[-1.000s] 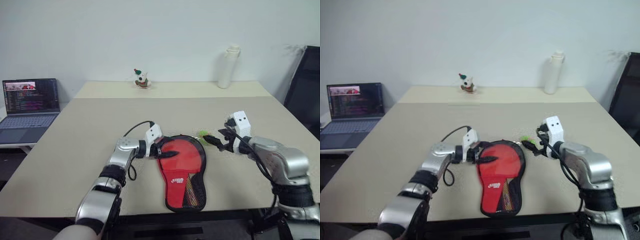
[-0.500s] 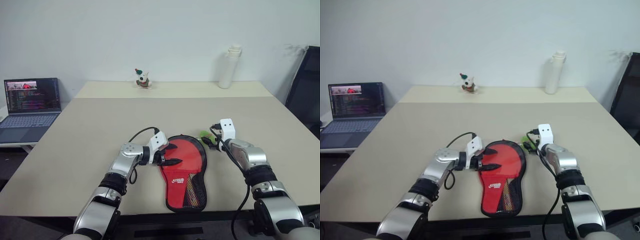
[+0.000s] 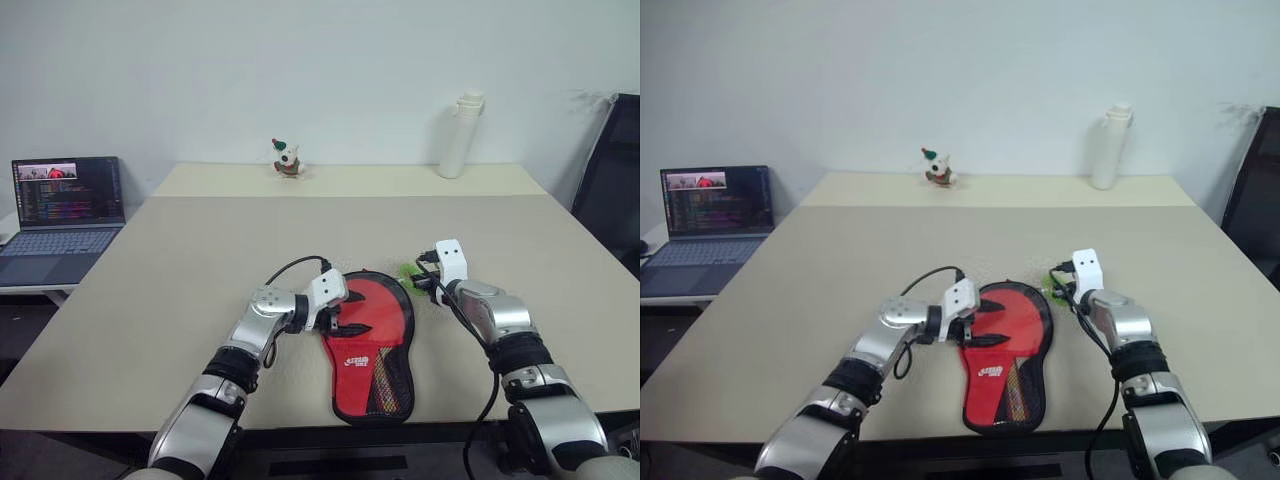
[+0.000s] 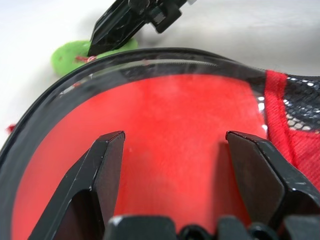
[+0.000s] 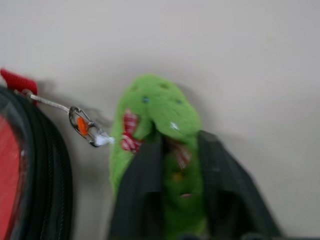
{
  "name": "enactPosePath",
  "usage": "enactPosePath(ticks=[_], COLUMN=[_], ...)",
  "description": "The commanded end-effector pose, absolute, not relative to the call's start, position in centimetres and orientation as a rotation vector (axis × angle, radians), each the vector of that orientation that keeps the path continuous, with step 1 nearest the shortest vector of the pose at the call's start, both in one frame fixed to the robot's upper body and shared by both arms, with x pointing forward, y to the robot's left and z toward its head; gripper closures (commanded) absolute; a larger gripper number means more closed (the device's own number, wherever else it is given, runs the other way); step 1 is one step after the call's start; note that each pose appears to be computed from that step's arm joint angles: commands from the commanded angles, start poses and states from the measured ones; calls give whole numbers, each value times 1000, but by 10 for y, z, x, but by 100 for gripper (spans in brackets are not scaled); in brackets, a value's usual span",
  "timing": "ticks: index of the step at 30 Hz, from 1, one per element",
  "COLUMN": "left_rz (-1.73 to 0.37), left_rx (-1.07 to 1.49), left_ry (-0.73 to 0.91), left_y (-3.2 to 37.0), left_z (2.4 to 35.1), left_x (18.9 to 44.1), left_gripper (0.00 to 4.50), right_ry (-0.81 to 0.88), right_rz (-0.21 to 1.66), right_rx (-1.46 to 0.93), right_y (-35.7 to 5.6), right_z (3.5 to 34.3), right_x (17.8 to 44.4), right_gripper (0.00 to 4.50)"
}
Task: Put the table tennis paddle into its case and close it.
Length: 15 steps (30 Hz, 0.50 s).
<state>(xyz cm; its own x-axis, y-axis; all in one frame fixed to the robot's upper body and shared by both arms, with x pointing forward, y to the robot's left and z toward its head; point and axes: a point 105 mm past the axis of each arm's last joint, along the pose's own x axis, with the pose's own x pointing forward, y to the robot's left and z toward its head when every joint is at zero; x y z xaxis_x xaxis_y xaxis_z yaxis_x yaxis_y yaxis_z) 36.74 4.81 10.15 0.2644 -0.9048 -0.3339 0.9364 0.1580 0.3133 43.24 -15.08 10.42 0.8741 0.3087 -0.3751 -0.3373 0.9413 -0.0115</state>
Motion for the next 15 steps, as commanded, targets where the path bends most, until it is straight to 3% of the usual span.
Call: enactPosePath(ticks=[1, 6, 15], left_rz=[-1345, -1358, -1361], left_rx=[533, 533, 534], left_ry=[77, 85, 100], left_y=[42, 39, 37], left_z=[97, 92, 85], left_x=[364, 361, 359], left_gripper=[98, 98, 98], right_ry=[415, 396, 305], right_rz=[342, 341, 342], right_rx=[-92, -88, -108], right_y=[-151, -150, -159], right_z=[93, 97, 132], right_x=[426, 424, 425], right_gripper=[447, 447, 447])
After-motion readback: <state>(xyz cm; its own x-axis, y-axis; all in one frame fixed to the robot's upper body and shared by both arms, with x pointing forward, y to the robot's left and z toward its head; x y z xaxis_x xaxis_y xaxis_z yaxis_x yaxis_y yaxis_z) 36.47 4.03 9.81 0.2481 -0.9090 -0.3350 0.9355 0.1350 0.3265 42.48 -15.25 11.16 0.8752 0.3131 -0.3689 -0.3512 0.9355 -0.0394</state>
